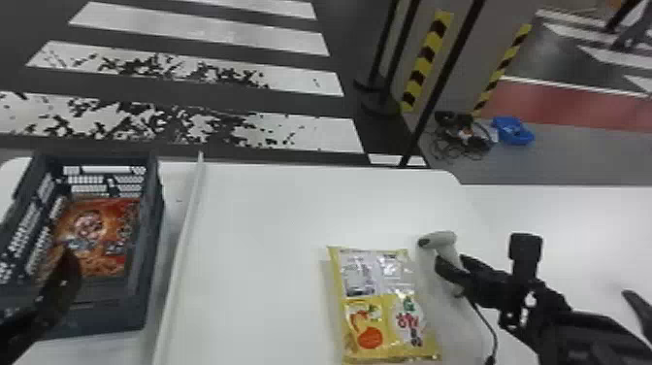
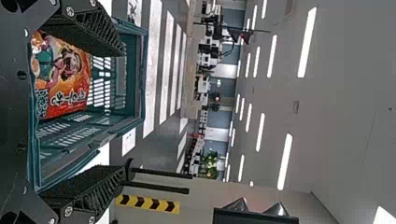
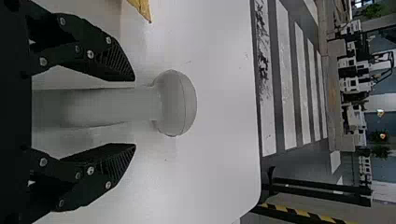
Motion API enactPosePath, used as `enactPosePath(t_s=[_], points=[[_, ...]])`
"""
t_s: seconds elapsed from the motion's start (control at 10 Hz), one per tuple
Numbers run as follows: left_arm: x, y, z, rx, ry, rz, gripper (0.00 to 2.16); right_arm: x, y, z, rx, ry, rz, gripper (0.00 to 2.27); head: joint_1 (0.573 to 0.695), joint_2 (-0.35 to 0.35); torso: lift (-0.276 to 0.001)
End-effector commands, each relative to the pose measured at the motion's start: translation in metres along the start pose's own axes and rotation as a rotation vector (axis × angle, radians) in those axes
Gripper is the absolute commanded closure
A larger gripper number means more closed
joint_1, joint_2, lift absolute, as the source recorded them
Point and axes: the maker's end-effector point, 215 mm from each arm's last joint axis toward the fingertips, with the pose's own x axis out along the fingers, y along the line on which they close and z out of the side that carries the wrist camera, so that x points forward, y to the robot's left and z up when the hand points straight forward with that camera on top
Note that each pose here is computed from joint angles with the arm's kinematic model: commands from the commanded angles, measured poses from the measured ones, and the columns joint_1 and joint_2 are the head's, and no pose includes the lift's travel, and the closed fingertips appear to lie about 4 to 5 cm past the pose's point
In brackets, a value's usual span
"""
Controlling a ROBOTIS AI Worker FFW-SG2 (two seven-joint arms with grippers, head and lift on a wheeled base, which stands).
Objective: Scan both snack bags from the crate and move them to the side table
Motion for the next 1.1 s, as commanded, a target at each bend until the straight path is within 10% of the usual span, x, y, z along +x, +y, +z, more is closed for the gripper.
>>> enactPosePath(t_s=[0.0,0.5,1.0], points=[[0.001,-0.002,0.001,-0.002,-0.003,-0.004,0.14,-0.005,-0.002,0.005,0.005,-0.017,-0.002,0.0,0.695,-0.264,-0.095],[0.002,-0.005,-0.004,-0.007,0.002,-0.008,0.14,-0.105,0.092,0.024,0.121,-0.06,0.12,0.01,0.695,-0.238,-0.095],[0.0,0.0,-0.002,-0.005,-0.024,-0.012,0.14,-0.09,0.2,-0.011,0.113,0.025,0.255,0.08,0.695,-0.084,-0.095]])
